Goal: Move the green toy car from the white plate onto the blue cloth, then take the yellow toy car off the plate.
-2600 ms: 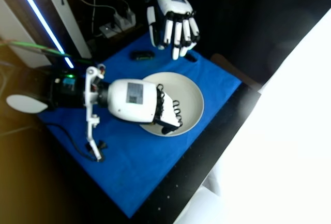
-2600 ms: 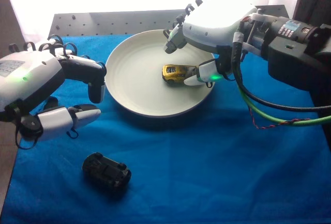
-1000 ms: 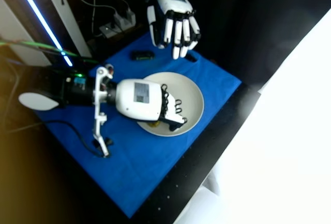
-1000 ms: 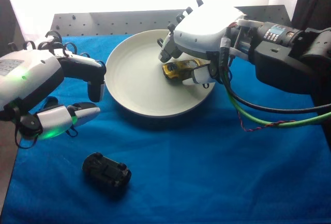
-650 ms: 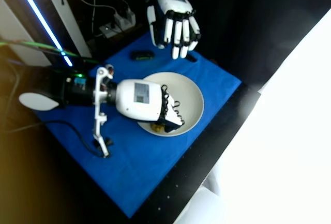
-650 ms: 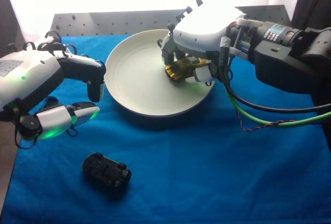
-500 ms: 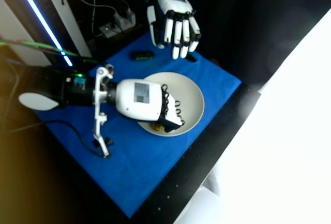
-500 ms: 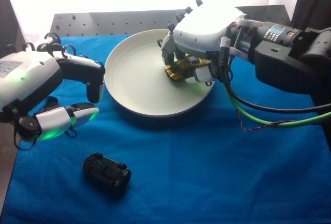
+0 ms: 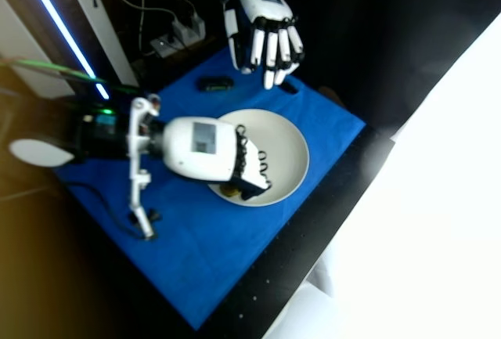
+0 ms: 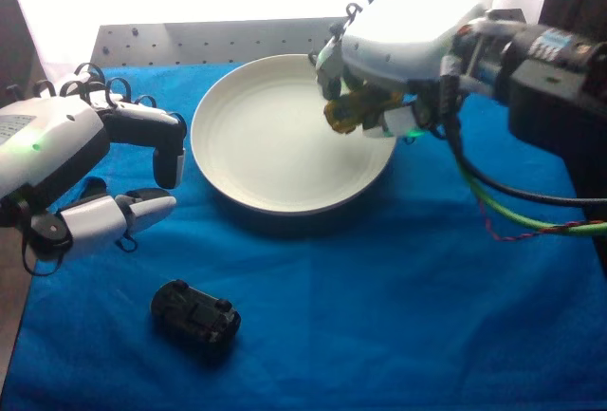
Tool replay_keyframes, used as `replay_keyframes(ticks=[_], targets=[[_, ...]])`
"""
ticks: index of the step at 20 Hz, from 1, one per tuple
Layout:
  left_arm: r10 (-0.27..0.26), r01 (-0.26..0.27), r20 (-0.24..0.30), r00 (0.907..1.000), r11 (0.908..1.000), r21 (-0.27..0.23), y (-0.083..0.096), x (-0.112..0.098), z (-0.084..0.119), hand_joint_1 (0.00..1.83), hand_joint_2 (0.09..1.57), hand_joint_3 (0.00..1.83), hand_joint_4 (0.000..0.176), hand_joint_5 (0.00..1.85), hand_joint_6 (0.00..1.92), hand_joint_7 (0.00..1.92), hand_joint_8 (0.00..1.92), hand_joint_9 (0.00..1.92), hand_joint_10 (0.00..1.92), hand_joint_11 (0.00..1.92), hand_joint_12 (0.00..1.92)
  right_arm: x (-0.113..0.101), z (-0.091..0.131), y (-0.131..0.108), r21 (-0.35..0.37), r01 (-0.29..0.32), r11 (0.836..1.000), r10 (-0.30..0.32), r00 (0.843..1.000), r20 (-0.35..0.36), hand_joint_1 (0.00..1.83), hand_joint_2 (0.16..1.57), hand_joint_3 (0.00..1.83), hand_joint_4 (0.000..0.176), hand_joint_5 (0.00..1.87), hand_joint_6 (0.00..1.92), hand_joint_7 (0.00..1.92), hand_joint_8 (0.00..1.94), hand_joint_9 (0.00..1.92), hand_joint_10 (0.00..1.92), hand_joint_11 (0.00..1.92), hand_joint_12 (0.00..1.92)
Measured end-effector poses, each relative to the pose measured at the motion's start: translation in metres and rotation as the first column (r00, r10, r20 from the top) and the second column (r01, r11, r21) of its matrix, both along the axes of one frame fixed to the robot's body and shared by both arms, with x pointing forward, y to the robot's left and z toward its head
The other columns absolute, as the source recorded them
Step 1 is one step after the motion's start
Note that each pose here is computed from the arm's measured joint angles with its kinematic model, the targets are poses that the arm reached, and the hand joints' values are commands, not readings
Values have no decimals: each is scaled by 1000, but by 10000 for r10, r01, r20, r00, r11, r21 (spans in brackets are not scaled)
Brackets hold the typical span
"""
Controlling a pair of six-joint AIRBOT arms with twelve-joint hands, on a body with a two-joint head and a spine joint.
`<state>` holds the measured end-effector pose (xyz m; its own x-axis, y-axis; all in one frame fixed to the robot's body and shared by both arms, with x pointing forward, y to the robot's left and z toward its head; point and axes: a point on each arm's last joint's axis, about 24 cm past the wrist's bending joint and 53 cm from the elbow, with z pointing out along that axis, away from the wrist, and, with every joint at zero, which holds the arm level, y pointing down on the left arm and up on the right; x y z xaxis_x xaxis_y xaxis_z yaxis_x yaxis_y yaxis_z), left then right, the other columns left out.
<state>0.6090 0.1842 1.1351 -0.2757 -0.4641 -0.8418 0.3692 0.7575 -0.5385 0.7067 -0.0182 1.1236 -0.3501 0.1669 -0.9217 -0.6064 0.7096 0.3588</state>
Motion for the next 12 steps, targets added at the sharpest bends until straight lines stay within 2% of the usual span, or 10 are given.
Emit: replay_keyframes(ticks=[1, 2, 4, 5, 6, 7, 9, 10, 11, 12], targets=[[22, -23, -10, 10000, 10000, -11, 0, 0, 0, 880, 1253, 0, 176, 701, 1392, 701, 4, 451, 394, 0, 1393, -3, 7, -3, 80, -22, 10000, 21, 9999, 129, 1357, 1141, 0, 0, 894, 918, 913, 1179, 859, 1409, 757, 1654], [36, -36, -12, 10000, 10000, -18, 1, 0, 0, 876, 1256, 0, 176, 693, 1403, 701, 3, 447, 386, 0, 1412, -7, 12, -5, 175, -51, 9998, 47, 9997, 222, 1278, 1125, 0, 0, 970, 874, 952, 1230, 851, 1478, 728, 1732], [49, -49, -40, 10000, 10000, -11, 1, 0, -1, 872, 1260, 1, 176, 688, 1411, 710, 6, 462, 387, 0, 1462, -17, 25, -13, 228, -171, 9996, 160, 9987, 488, 1240, 1143, 4, 0, 951, 941, 895, 1323, 770, 1596, 686, 1840], [53, -53, -55, 10000, 10000, -10, 1, 0, -1, 869, 1261, 1, 176, 686, 1414, 709, 5, 467, 388, 0, 1469, -23, 32, -16, 299, -224, 9993, 205, 9979, 618, 1241, 1141, 1, 0, 959, 926, 902, 1315, 789, 1595, 724, 1840], [55, -55, -50, 10000, 10000, -23, 1, 0, -1, 869, 1260, 1, 176, 686, 1414, 704, 3, 469, 388, 0, 1470, -29, 44, -24, 371, -278, 9989, 242, 9954, 930, 1264, 1132, 0, 0, 982, 833, 931, 1334, 863, 1635, 824, 1858], [54, -54, -62, 10000, 10000, -14, 1, -1, -2, 874, 1256, 0, 176, 694, 1402, 701, 1, 472, 380, 0, 1470, -35, 54, -30, 485, -303, 9984, 245, 9930, 1152, 1270, 1128, 0, 0, 979, 834, 951, 1313, 888, 1613, 842, 1830], [66, -66, -150, 9999, 10000, 5, 3, -4, -4, 869, 1258, 1, 176, 689, 1407, 698, 0, 462, 357, 0, 1400, -48, 65, -39, 599, -409, 9974, 313, 9877, 1530, 1369, 1156, 3, 0, 859, 1005, 892, 1241, 823, 1466, 819, 1752], [81, -81, -174, 9998, 10000, 39, 4, -5, -5, 879, 1253, 0, 176, 700, 1392, 713, 5, 488, 355, 0, 1403, -57, 62, -42, 502, -525, 9974, 442, 9871, 1539, 1294, 1136, 0, 0, 929, 916, 965, 1270, 943, 1562, 894, 1788], [148, -147, -225, 9996, 9999, 22, 5, -4, -7, 881, 1252, 0, 176, 703, 1389, 715, 6, 491, 353, 0, 1406, -65, 56, -42, 344, -651, 9973, 595, 9875, 1461, 1357, 1160, 3, 0, 842, 1003, 895, 1261, 845, 1521, 935, 1783], [191, -191, -227, 9996, 9998, 23, 7, -4, -7, 880, 1252, 0, 176, 702, 1391, 710, 3, 482, 340, 0, 1381, -77, 48, -40, 177, -830, 9964, 800, 9883, 1296, 1290, 1142, 0, 0, 899, 966, 971, 1269, 1013, 1563, 1004, 1778]])
